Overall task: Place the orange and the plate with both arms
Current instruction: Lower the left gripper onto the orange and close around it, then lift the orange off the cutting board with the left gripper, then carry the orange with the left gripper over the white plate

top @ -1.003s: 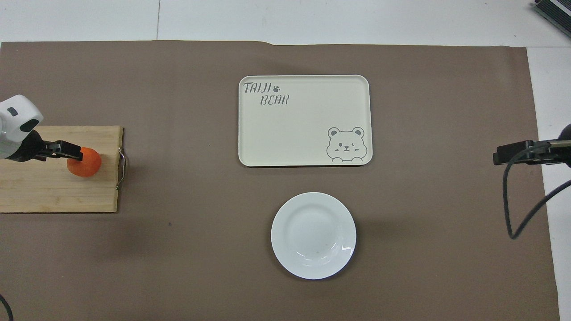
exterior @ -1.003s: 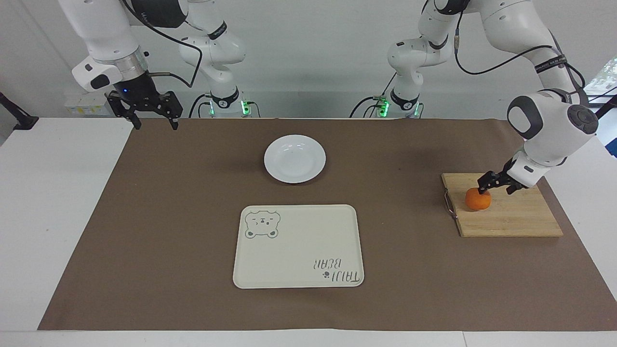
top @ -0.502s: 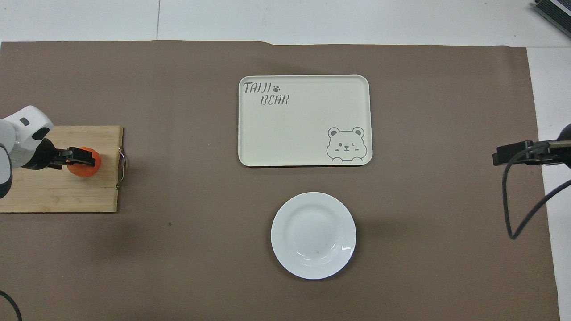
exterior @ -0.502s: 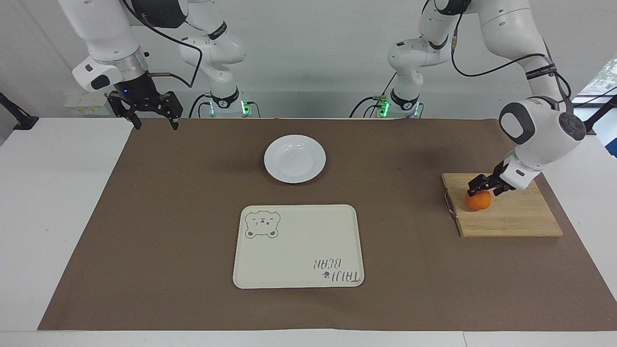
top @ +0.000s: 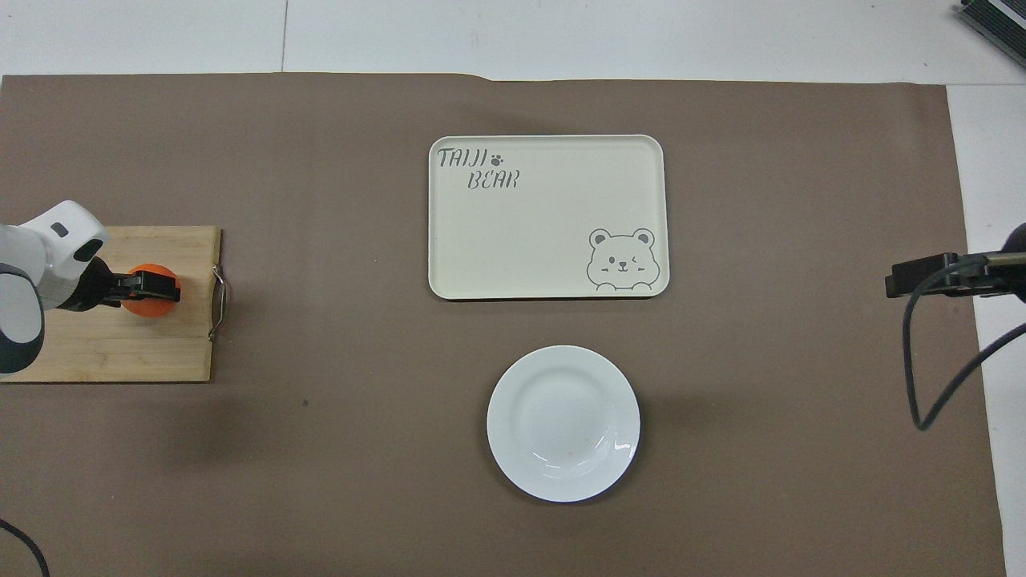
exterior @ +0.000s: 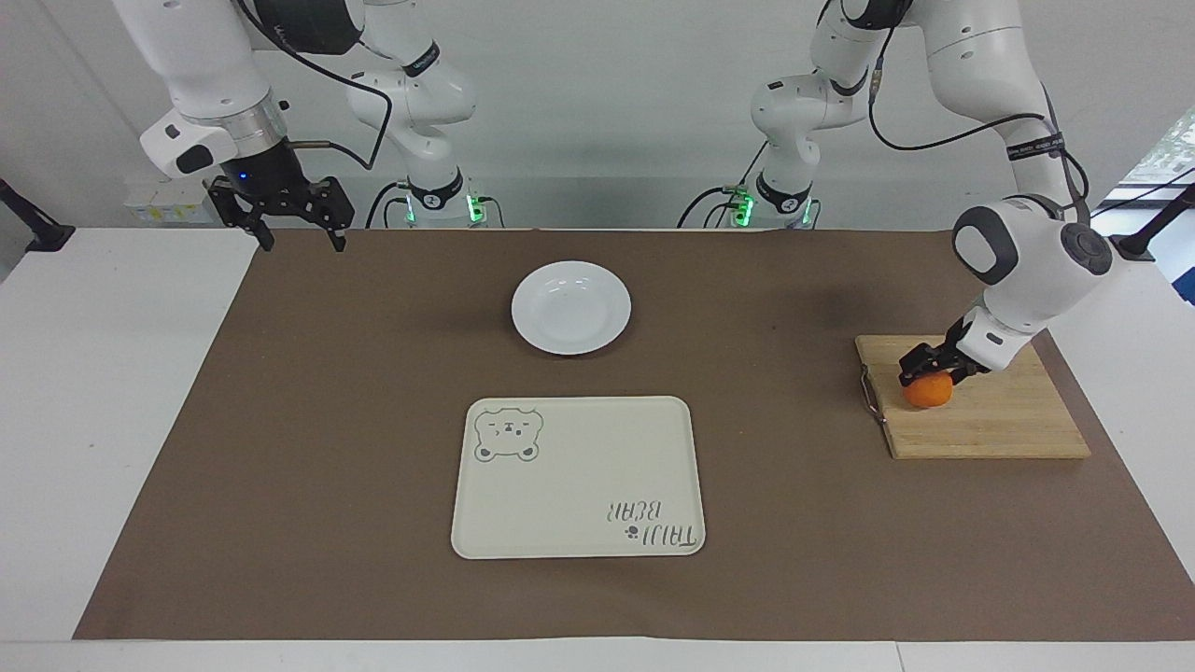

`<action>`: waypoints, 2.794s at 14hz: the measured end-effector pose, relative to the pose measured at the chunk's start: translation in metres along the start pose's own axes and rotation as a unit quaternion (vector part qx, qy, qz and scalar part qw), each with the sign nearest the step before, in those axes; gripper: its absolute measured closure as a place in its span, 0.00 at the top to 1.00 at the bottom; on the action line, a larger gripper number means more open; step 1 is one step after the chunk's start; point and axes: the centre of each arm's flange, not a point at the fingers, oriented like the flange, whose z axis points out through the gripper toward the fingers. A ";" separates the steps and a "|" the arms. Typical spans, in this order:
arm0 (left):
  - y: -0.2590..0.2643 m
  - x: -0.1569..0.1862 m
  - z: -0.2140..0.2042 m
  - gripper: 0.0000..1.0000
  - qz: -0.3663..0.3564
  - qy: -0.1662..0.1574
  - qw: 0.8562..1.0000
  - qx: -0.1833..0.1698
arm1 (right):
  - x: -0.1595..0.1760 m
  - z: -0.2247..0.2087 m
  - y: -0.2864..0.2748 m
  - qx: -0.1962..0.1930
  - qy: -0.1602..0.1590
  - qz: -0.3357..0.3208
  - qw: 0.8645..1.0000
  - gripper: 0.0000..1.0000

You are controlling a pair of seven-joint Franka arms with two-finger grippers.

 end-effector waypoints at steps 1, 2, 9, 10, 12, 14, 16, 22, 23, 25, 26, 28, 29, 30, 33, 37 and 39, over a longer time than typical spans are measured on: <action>0.000 -0.001 0.002 0.93 0.000 0.002 1.000 0.001 | 0.000 0.000 0.000 0.000 0.000 0.000 1.000 1.00; 0.000 -0.001 0.003 0.81 -0.001 0.004 1.000 0.001 | 0.000 0.000 0.000 0.000 0.000 0.000 1.000 1.00; 0.002 0.004 -0.008 0.76 0.002 0.001 1.000 -0.001 | 0.000 0.000 0.000 0.000 0.000 0.000 1.000 1.00; 0.005 0.008 -0.016 0.76 0.004 -0.001 1.000 -0.003 | 0.000 0.000 0.000 0.000 0.000 0.000 1.000 1.00; 0.010 0.015 -0.036 0.76 0.008 -0.006 1.000 -0.006 | 0.000 0.000 0.000 0.000 0.000 0.000 1.000 1.00; 0.015 0.021 -0.058 0.76 0.012 -0.013 1.000 -0.010 | 0.000 0.000 0.000 0.000 0.000 0.000 1.000 1.00; 0.021 0.025 -0.084 0.76 0.015 -0.024 1.000 -0.014 | 0.000 0.000 0.000 0.000 0.000 0.000 1.000 1.00; 0.054 0.025 -0.169 0.76 0.008 -0.039 0.999 0.005 | 0.000 0.000 0.000 0.000 0.000 0.000 1.000 1.00; 0.068 0.023 -0.181 0.76 0.006 -0.041 0.999 0.010 | 0.000 0.000 0.000 0.000 0.000 0.000 1.000 1.00; 0.103 0.016 -0.198 0.76 0.004 -0.040 0.999 0.015 | 0.000 0.000 0.002 0.000 0.000 0.002 1.000 1.00; 0.122 0.012 -0.202 0.76 0.005 -0.040 0.999 0.017 | 0.000 0.000 0.005 0.000 0.000 0.004 1.000 1.00; 0.161 0.005 -0.204 0.76 0.008 -0.041 0.999 0.021 | 0.000 0.000 0.010 0.000 0.000 0.009 1.000 1.00; 0.182 0.003 -0.202 0.76 0.009 -0.043 0.999 0.023 | 0.000 0.000 0.009 0.000 0.000 0.009 1.000 1.00; 0.203 -0.001 -0.200 0.76 0.010 -0.044 0.999 0.025 | 0.000 0.000 0.007 0.000 0.000 0.007 1.000 1.00; 0.269 -0.017 -0.186 0.76 0.017 -0.046 0.998 0.031 | 0.000 0.000 0.003 0.000 0.000 0.003 1.000 1.00; 0.337 -0.042 -0.154 0.76 0.004 -0.025 0.999 0.030 | 0.000 0.000 0.004 0.000 0.000 0.004 1.000 1.00; 0.369 -0.054 -0.134 0.76 -0.008 -0.009 1.000 0.025 | 0.000 0.000 0.004 0.000 0.000 0.004 1.000 1.00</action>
